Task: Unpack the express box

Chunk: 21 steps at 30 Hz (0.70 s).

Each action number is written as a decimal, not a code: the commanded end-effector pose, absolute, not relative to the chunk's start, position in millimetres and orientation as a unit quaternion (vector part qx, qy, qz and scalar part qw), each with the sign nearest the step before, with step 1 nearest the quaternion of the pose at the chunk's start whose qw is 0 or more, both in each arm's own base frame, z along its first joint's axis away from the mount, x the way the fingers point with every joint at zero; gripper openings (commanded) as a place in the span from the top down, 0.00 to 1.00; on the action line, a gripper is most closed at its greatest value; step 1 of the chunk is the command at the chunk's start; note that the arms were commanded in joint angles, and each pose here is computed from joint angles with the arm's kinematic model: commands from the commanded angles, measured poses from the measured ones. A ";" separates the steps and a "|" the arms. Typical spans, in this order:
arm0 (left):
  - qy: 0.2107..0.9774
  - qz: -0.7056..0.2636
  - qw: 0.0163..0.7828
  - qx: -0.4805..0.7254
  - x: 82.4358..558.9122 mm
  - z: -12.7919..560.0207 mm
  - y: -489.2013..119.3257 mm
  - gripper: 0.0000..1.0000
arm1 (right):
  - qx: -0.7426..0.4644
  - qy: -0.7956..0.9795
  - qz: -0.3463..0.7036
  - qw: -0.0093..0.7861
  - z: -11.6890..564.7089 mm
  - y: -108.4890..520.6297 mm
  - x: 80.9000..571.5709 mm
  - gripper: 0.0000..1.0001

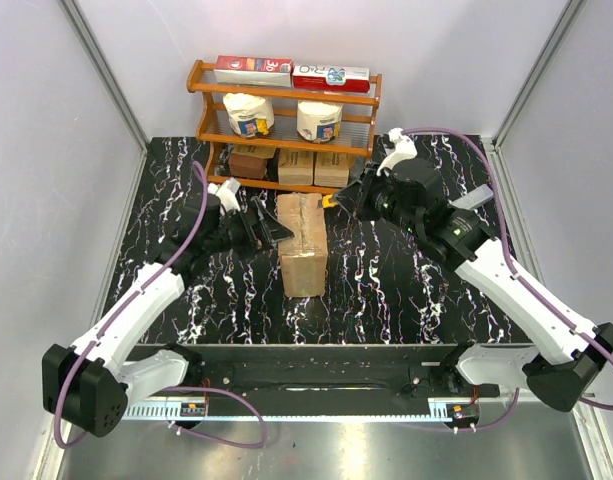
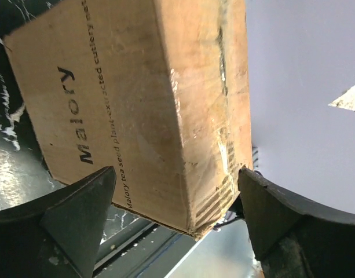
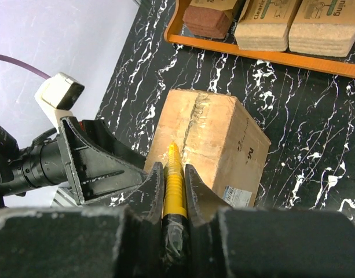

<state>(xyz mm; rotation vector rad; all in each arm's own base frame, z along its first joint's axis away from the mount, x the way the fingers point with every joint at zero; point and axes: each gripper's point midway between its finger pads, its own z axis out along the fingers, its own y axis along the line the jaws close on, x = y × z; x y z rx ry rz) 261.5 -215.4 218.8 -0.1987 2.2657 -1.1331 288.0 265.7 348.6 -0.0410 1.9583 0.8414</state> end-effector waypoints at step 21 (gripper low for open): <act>0.810 -0.503 0.277 -0.122 261.7 235.3 -246.4 0.18 | -0.055 0.809 0.313 0.495 334.4 280.0 313.1 1.00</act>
